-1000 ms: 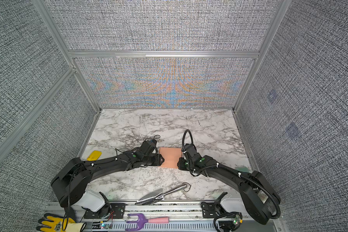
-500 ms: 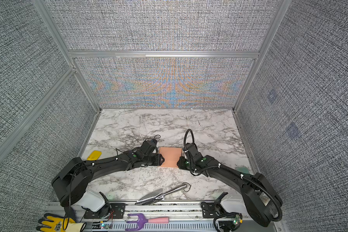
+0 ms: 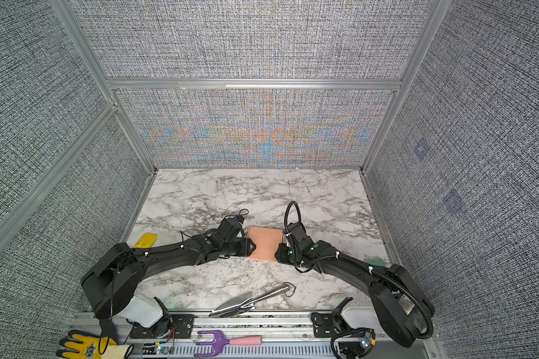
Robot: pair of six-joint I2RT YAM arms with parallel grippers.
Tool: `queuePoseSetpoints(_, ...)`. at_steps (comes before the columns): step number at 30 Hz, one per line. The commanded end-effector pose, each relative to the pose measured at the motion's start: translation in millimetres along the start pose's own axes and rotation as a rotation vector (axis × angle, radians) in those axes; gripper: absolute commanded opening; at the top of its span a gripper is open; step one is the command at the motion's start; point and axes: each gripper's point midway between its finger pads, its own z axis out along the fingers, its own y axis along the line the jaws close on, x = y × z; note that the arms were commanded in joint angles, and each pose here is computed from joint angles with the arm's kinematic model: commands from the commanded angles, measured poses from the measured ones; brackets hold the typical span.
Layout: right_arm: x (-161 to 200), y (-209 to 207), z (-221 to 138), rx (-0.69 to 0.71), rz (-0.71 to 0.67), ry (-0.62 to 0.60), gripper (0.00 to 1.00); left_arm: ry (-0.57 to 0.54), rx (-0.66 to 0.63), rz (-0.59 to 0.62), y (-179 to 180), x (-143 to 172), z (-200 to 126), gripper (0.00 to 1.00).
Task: Assemble paper box
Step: Fold and tuck the lid into the gap.
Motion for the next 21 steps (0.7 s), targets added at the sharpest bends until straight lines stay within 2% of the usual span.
queuePoseSetpoints(1,-5.1,4.9,1.7,-0.015,-0.015,-0.018,0.3,0.051,-0.032,0.004,8.7,13.6,3.5,0.49)
queuePoseSetpoints(21,-20.7,-15.0,1.2,0.125,-0.086,-0.09,0.29,0.049,-0.123,0.053,25.3,19.0,8.6,0.48)
